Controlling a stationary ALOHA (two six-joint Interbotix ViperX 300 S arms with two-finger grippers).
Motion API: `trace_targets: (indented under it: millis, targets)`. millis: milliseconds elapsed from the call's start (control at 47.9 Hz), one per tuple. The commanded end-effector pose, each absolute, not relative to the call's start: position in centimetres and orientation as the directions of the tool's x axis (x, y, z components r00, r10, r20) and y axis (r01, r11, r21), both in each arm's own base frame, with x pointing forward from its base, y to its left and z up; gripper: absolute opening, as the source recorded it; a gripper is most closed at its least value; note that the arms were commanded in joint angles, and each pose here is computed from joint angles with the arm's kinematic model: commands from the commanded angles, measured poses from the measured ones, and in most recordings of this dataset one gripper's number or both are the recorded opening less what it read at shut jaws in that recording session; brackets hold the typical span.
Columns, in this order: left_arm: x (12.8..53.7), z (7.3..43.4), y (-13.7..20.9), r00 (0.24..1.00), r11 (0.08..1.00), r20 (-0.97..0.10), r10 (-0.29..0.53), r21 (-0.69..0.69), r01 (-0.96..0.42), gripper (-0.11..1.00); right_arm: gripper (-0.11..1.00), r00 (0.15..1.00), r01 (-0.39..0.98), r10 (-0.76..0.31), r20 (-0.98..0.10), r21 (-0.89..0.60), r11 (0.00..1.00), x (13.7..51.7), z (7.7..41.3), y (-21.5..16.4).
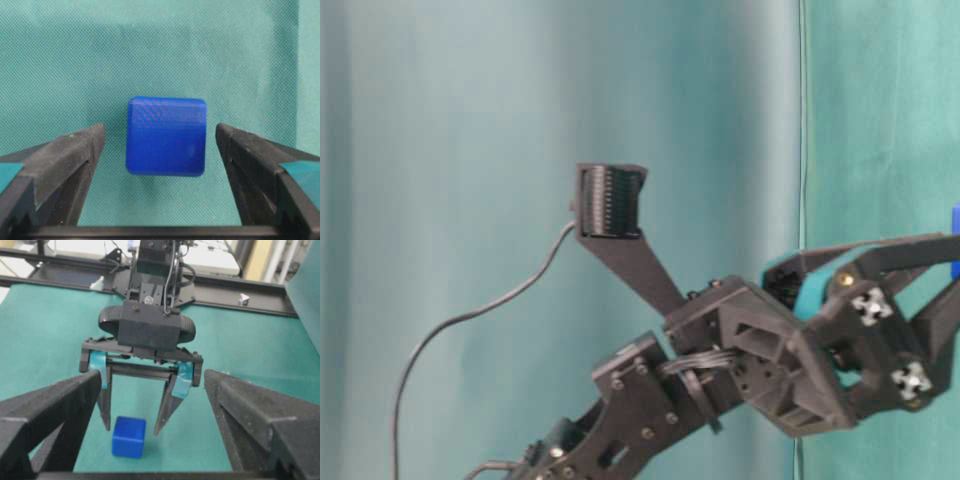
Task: Handover the blue block to the right arm after grasping it with the left arm, then place it in the designated position.
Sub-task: 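Lower the left gripper around the blue cube and close it, then lift the blue cube with the left gripper and raise it up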
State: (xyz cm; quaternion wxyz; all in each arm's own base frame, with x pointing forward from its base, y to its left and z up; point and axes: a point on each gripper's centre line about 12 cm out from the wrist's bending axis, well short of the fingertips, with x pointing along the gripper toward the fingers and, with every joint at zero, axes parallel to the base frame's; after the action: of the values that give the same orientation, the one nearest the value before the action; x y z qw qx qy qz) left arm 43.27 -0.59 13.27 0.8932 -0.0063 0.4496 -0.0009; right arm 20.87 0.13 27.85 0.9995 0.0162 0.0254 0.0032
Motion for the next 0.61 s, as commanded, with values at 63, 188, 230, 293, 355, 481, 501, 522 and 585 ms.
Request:
trace_targets:
  millis: [63, 188, 230, 293, 355, 481, 501, 522, 585]
  targets:
    - [43.5, 13.3, -0.7, 0.622, 1.000, -0.783, -0.009, -0.013, -0.002, 1.00, 0.94, 1.000, -0.010, 0.011, -0.029, 0.031, 0.999, 21.2, 28.7, 0.2]
    - [43.4, 12.3, -0.7, 0.615, 1.000, -0.788, -0.008, -0.012, -0.001, 1.00, 0.94, 0.999, -0.008, 0.009, -0.032, 0.033, 0.999, 21.2, 28.7, 0.2]
    - [43.4, 12.2, -0.7, 0.615, 1.000, -0.788, -0.008, -0.012, -0.001, 1.00, 0.94, 0.999, -0.008, 0.009, -0.032, 0.031, 0.999, 21.2, 28.7, 0.2]
    - [43.5, 12.1, -0.7, 0.616, 1.000, -0.787, -0.008, -0.012, -0.001, 1.00, 0.94, 0.999, -0.010, 0.011, -0.032, 0.031, 0.999, 21.2, 28.7, 0.2]
    - [43.6, 12.1, -0.7, 0.619, 1.000, -0.786, -0.008, -0.012, -0.001, 1.00, 0.94, 0.999, -0.008, 0.009, -0.034, 0.033, 0.999, 21.2, 28.6, 0.2]
    - [43.6, 12.1, -0.7, 0.624, 1.000, -0.782, -0.009, -0.012, -0.001, 1.00, 0.94, 0.999, -0.008, 0.009, -0.032, 0.031, 0.999, 21.2, 28.7, 0.2]
    - [43.7, 12.2, -0.7, 0.625, 1.000, -0.781, -0.009, -0.011, 0.000, 1.00, 0.94, 0.999, -0.008, 0.009, -0.032, 0.031, 0.999, 21.2, 28.7, 0.2]
    - [43.7, 12.2, -0.7, 0.625, 1.000, -0.781, -0.009, -0.011, 0.000, 1.00, 0.94, 0.999, -0.008, 0.009, -0.034, 0.033, 0.999, 21.2, 28.7, 0.2]
    - [43.8, 12.3, -0.7, 0.627, 1.000, -0.779, -0.010, -0.011, 0.002, 1.00, 0.94, 0.999, -0.008, 0.009, -0.032, 0.033, 0.999, 21.2, 28.7, 0.2]
